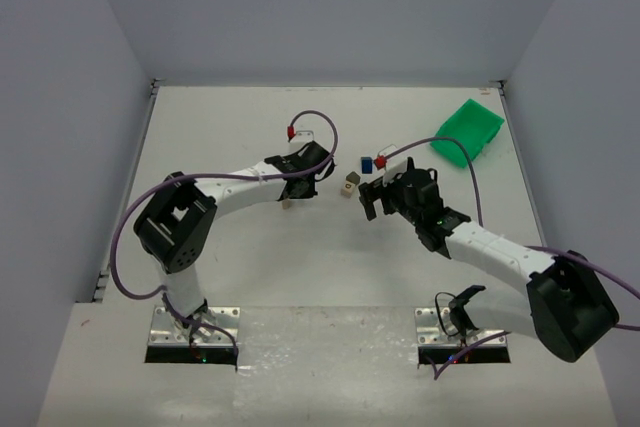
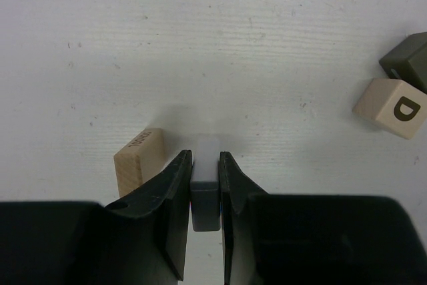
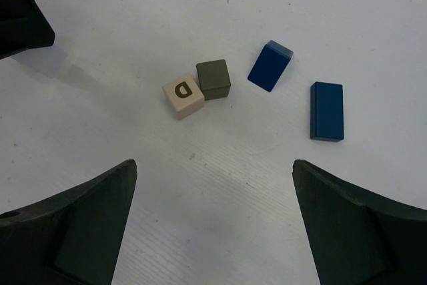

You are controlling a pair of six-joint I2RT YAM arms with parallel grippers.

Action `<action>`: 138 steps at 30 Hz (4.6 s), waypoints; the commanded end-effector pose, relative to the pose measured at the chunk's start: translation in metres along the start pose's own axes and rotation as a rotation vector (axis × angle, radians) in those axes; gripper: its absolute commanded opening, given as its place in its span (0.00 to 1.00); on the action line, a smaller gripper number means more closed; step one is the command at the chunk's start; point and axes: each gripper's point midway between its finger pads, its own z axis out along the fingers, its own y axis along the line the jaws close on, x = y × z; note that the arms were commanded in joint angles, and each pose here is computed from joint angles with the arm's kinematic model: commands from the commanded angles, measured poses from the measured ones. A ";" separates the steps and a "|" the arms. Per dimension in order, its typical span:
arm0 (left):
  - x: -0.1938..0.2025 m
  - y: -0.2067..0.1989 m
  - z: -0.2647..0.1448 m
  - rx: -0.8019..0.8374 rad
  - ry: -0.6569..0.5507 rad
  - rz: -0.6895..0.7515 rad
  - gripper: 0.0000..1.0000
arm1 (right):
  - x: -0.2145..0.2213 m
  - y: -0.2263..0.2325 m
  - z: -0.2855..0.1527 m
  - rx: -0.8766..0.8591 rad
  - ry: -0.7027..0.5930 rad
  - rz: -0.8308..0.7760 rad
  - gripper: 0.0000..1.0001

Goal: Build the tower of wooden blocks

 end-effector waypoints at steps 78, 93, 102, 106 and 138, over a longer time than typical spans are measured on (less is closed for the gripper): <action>0.001 0.009 0.015 -0.067 0.001 -0.007 0.24 | -0.017 -0.013 0.009 0.057 0.008 -0.040 0.99; -0.004 0.008 0.008 -0.045 -0.009 -0.006 0.31 | -0.017 -0.009 0.009 0.038 0.013 -0.044 0.99; -0.029 0.006 -0.012 -0.018 -0.077 -0.028 0.40 | -0.017 -0.008 0.009 0.028 0.015 -0.044 0.99; -0.049 0.006 -0.024 -0.016 -0.131 -0.037 0.44 | -0.018 -0.007 0.009 0.025 0.012 -0.043 0.99; -0.137 0.148 -0.079 0.080 -0.469 -0.556 1.00 | 0.012 -0.108 0.051 0.210 0.247 0.163 0.99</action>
